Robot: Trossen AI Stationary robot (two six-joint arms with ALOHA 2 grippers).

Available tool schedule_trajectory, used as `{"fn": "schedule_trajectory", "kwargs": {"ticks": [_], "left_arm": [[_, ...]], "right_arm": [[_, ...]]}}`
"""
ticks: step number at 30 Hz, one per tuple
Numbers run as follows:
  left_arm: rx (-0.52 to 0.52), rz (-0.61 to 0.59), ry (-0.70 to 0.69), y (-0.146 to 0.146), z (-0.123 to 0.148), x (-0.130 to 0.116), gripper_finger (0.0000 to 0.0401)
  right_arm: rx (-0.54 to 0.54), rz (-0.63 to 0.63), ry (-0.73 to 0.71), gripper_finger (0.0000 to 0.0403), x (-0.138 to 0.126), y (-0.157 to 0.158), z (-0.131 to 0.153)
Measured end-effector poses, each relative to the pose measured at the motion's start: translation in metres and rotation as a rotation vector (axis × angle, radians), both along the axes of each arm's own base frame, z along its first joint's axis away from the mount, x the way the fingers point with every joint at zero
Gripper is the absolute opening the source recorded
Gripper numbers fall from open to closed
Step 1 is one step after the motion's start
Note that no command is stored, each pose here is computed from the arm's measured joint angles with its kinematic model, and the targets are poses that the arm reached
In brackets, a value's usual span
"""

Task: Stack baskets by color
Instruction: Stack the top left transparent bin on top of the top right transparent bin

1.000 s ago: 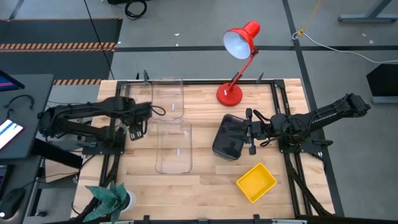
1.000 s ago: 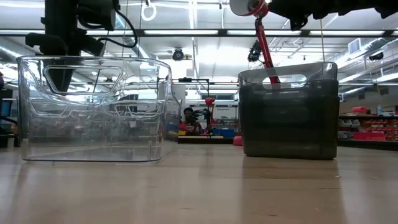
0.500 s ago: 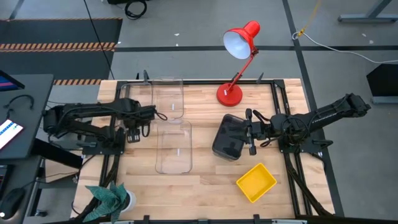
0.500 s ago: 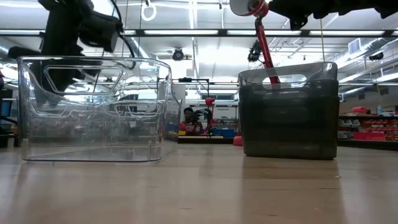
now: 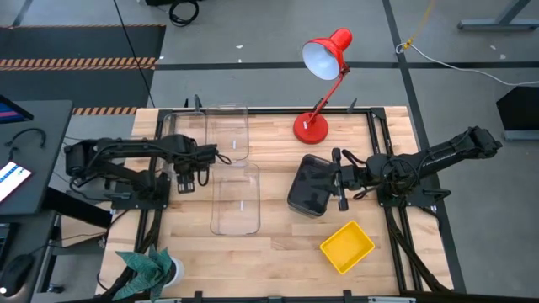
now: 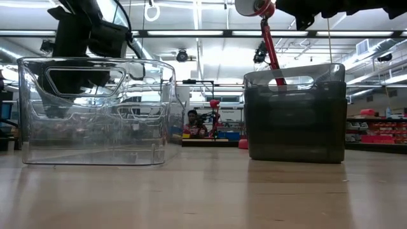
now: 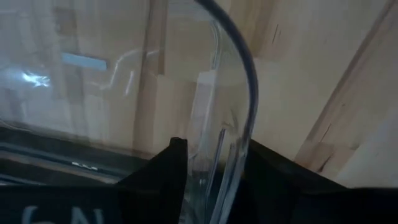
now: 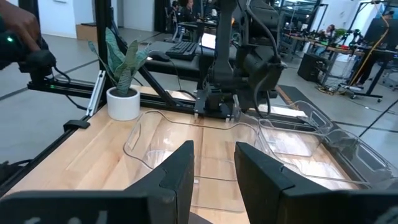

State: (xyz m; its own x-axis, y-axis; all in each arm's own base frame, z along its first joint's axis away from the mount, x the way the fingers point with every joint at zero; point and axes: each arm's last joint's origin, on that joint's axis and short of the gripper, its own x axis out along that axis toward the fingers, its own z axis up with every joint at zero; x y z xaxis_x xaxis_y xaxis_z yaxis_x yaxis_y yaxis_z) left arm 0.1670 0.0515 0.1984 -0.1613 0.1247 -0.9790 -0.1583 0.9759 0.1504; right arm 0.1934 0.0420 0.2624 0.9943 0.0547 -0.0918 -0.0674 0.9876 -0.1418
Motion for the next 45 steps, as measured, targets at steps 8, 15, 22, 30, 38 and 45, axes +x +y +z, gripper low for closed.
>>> {"fn": "schedule_trajectory", "kwargs": {"ticks": [8, 15, 22, 30, 38, 45], "left_arm": [[-0.020, 0.000, 0.057, 0.002, -0.013, 0.007, 0.0112], [-0.036, 0.000, 0.119, 0.003, -0.024, 0.012, 0.0041], [-0.037, -0.010, 0.123, 0.003, -0.024, 0.013, 0.0007], [-0.036, -0.005, 0.130, 0.003, -0.022, 0.013, 0.0005], [0.006, -0.004, 0.185, 0.004, 0.003, 0.015, 0.0005], [0.056, 0.004, 0.203, 0.003, 0.031, 0.021, 0.0005]], "right_arm": [[0.004, 0.004, 0.000, 0.0121, 0.000, 0.000, 0.000], [0.011, 0.004, 0.003, 0.0121, 0.000, 0.000, 0.000], [0.018, 0.003, 0.010, 0.0121, 0.000, 0.000, -0.001], [0.019, 0.003, 0.010, 0.0121, 0.000, 0.000, -0.001], [0.019, 0.003, 0.010, 0.0121, 0.000, 0.000, -0.001], [0.024, 0.003, 0.010, 0.0121, 0.000, 0.000, -0.001]]}}
